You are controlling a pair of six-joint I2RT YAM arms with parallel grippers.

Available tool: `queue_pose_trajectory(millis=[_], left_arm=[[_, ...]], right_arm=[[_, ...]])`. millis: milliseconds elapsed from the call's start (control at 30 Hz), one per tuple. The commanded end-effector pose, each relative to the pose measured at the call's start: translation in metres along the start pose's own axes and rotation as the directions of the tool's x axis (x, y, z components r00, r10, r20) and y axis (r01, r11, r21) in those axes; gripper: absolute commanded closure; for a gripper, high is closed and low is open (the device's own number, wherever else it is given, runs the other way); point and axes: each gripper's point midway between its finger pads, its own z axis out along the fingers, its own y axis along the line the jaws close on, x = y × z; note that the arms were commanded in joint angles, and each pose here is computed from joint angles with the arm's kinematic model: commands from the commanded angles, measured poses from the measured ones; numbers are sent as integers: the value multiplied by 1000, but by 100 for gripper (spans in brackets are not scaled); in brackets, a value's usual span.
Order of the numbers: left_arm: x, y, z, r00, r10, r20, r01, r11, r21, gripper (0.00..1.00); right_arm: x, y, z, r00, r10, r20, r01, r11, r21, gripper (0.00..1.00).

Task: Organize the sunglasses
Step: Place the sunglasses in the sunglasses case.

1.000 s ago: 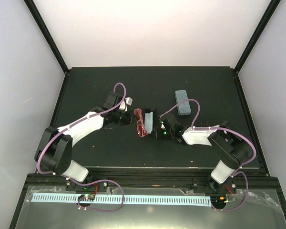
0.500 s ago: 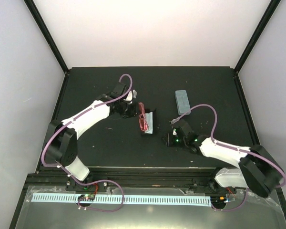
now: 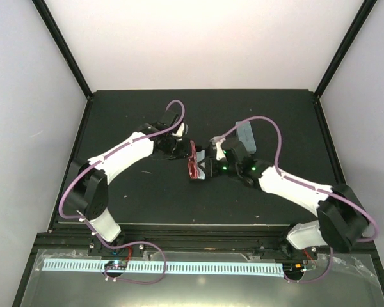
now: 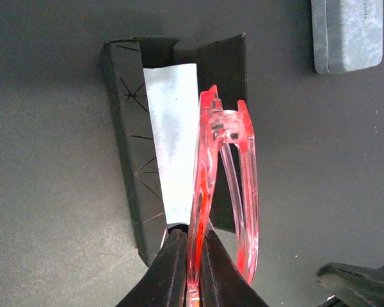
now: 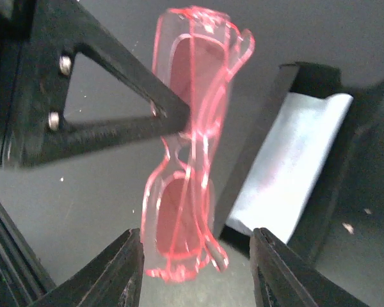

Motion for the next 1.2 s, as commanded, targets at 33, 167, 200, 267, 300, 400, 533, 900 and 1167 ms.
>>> queue_pose_trajectory(millis=[33, 167, 200, 267, 300, 400, 533, 900, 1167], left_arm=[[-3, -9, -1, 1000, -8, 2, 8, 1000, -5, 98], [-2, -10, 1, 1000, -9, 0, 9, 1000, -4, 99], [-2, -10, 1, 1000, -9, -1, 9, 1000, -3, 98], [-2, -11, 1, 1000, -12, 0, 12, 1000, 0, 98], [-1, -12, 1, 1000, -10, 1, 10, 1000, 2, 98], [-2, -13, 2, 1000, -10, 0, 10, 1000, 7, 99], [-1, -14, 5, 1000, -12, -6, 12, 1000, 9, 98], [1, -16, 7, 1000, -19, -12, 19, 1000, 22, 99], [1, -25, 3, 1000, -13, -12, 14, 997, 70, 93]], right_arm=[[-9, 10, 25, 998, -48, -40, 49, 999, 21, 54], [-12, 12, 35, 998, -55, -39, 57, 997, 54, 56], [-12, 10, 37, 998, -52, -42, 56, 996, 76, 58], [-12, 3, 41, 998, -48, -43, 53, 990, 128, 62], [-12, 0, 42, 998, -44, -42, 50, 987, 152, 64], [-12, -10, 45, 998, -38, -43, 46, 974, 223, 69], [-13, -16, 47, 999, -40, -33, 48, 953, 298, 74], [-14, -20, 49, 998, -54, -10, 53, 909, 413, 86], [-17, -4, 48, 999, -37, 15, 30, 940, 341, 99]])
